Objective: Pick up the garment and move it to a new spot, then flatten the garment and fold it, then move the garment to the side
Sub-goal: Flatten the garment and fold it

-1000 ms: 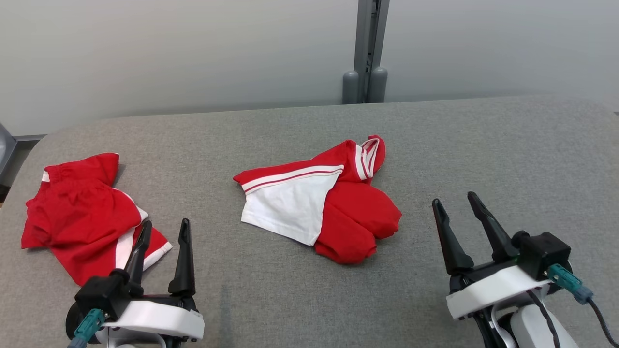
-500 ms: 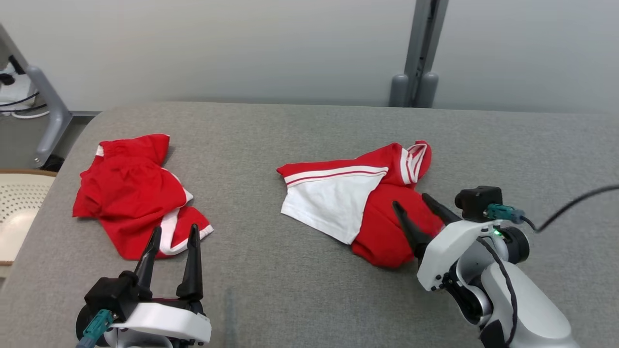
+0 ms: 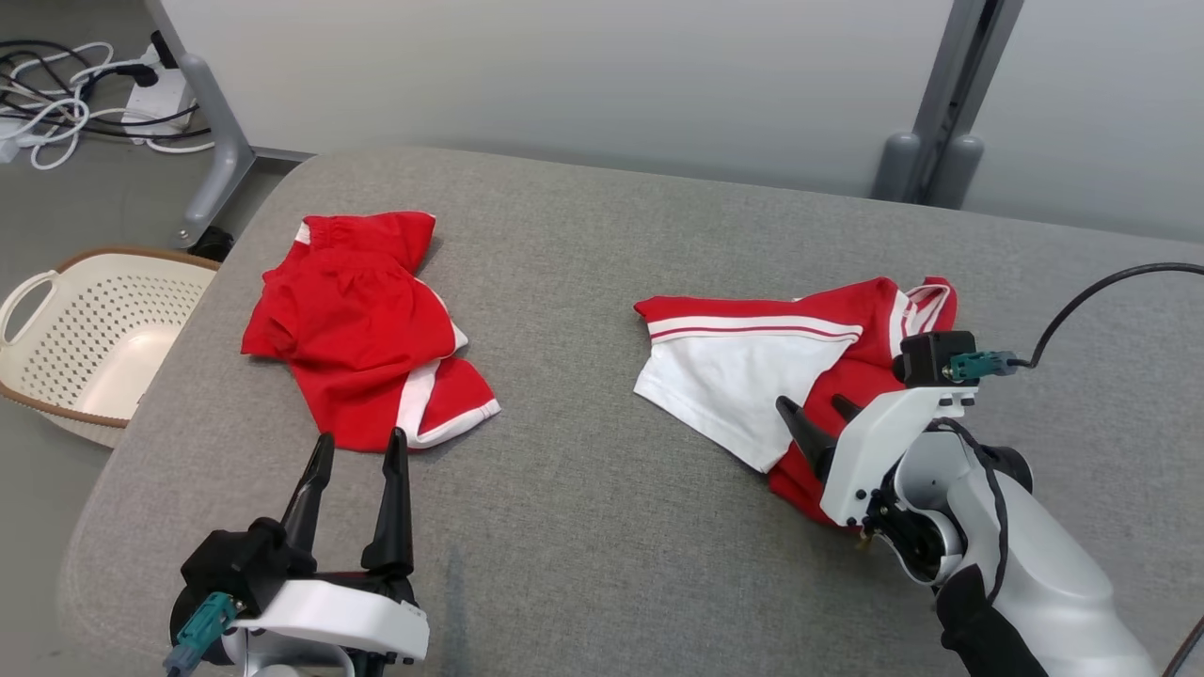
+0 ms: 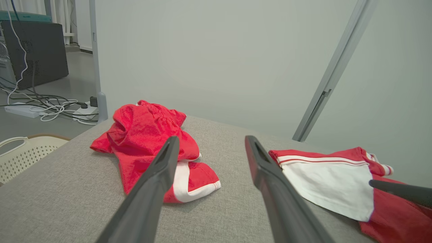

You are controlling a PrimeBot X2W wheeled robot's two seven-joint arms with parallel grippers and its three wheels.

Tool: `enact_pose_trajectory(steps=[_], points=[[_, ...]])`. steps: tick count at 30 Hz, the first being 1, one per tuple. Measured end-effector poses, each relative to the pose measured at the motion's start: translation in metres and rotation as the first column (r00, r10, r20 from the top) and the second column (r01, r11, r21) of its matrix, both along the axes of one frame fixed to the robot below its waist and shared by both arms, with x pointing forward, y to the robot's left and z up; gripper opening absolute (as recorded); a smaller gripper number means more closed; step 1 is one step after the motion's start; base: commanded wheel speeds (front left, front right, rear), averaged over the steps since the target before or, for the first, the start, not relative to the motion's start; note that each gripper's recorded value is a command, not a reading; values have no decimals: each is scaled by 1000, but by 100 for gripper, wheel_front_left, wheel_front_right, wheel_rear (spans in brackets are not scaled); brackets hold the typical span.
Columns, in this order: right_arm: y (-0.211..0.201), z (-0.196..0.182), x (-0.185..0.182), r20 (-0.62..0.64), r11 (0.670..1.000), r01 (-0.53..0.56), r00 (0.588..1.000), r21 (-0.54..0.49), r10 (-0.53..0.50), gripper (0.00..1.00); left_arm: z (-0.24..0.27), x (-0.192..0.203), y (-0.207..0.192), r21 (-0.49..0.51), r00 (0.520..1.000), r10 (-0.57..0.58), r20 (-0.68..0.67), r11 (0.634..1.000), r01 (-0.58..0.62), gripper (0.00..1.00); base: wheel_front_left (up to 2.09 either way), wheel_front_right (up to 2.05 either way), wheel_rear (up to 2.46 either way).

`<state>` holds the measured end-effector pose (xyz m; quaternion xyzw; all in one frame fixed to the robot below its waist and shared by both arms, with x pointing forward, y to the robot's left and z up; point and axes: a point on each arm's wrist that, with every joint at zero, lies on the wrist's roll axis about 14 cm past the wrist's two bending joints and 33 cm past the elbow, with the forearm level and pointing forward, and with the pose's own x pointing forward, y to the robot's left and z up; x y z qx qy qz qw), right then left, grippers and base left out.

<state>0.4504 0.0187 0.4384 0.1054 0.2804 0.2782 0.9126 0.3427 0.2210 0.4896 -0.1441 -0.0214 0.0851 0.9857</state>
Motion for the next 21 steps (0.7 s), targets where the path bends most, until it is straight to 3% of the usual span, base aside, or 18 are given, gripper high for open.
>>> enact_pose_trajectory(steps=[8, 9, 10, 11, 12, 13, 21], points=[[31, -3, -6, -29, 996, -62, 998, 57, 63, 100, -4, -7, 9, 3, 999, 34, -17, 999, -34, 100, 0, 0, 0], [32, -2, -5, -21, 996, -59, 998, 61, 61, 79, -4, -7, 10, 3, 999, 35, -17, 999, -35, 100, 0, 0, 0], [32, -1, -4, -12, 996, -58, 998, 63, 59, 46, -4, -7, 10, 3, 999, 36, -18, 999, -36, 100, 0, 0, 0], [33, 0, -4, -3, 996, -59, 998, 65, 59, 36, -5, -7, 11, 3, 999, 38, -19, 999, -38, 100, 0, 0, 0], [34, 1, -3, 4, 996, -59, 998, 69, 59, 7, -5, -7, 11, 3, 999, 39, -19, 999, -39, 100, 0, 0, 0], [35, 2, -3, 9, 996, -59, 998, 72, 59, 0, -5, -7, 12, 3, 999, 40, -20, 999, -40, 100, 0, 0, 0], [36, 20, 6, 88, 992, -37, 996, 118, 27, 0, -6, -7, 9, 3, 999, 31, -21, 1000, -31, 100, 0, 0, 0]])
